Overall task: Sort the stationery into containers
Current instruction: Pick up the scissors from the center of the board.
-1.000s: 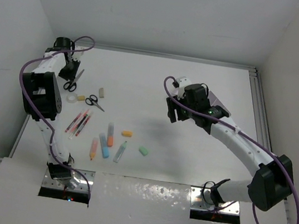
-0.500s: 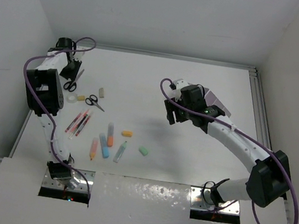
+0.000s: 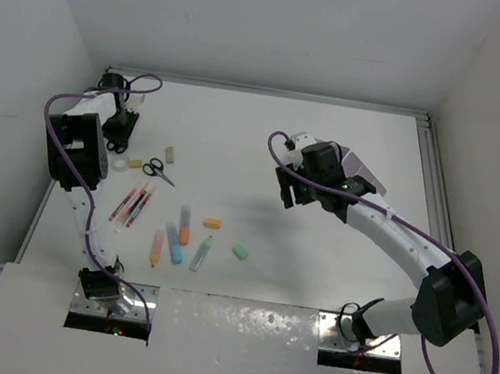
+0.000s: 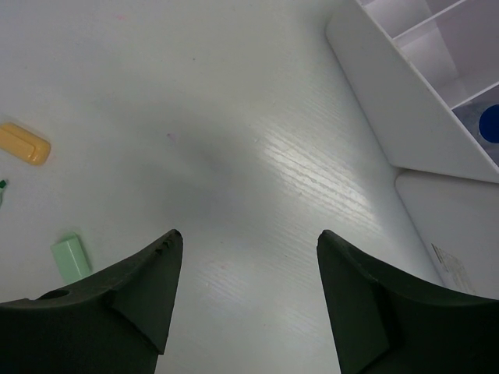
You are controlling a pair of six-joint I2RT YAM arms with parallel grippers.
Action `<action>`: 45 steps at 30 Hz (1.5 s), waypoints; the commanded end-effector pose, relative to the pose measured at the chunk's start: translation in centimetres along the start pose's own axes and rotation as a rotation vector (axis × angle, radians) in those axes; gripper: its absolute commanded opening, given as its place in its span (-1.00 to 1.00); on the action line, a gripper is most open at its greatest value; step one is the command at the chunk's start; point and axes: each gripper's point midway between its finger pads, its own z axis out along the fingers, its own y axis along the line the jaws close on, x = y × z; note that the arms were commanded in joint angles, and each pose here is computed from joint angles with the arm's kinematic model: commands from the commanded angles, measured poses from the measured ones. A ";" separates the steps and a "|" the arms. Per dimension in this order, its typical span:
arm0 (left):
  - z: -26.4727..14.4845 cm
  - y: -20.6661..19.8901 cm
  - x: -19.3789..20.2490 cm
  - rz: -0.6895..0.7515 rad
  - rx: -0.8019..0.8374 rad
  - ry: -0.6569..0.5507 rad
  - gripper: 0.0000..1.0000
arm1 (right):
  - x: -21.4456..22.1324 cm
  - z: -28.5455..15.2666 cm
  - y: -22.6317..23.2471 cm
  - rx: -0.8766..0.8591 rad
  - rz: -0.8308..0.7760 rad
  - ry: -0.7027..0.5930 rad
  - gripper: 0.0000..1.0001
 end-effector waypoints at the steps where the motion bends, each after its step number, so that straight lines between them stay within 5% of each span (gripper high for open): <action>1: 1.2 0.6 0.4 -0.007 -0.014 0.012 -0.35 | -1.3 -0.7 -0.2 0.023 -0.002 -0.037 0.39; 9: 2.3 0.4 1.4 -0.006 -0.008 0.044 -0.42 | -1.2 -0.9 -0.6 0.045 -0.008 -0.034 0.39; 13: 2.0 -0.4 1.8 -0.003 0.034 0.057 -1.00 | -1.4 -1.1 -0.9 0.058 -0.015 -0.039 0.39; 17: 1.2 0.1 1.0 -0.011 0.022 0.021 -1.00 | -1.5 -1.2 -0.8 0.058 -0.016 -0.046 0.39; 28: -10.5 1.2 -10.0 0.013 0.023 -0.350 -1.00 | -4.7 -2.8 -0.1 0.011 -0.039 -0.166 0.38; 34: -14.8 -4.7 -11.6 0.097 0.185 -0.399 -1.00 | -7.0 -4.3 0.2 -0.018 -0.089 -0.271 0.38; 40: -20.5 -16.3 -13.3 0.344 0.303 -0.490 -1.00 | -9.0 -5.5 -2.3 0.039 -0.079 -0.333 0.35; 45: -24.6 -23.6 -12.3 0.526 0.459 -0.585 -1.00 | -14.3 -8.0 -2.7 0.010 -0.073 -0.524 0.31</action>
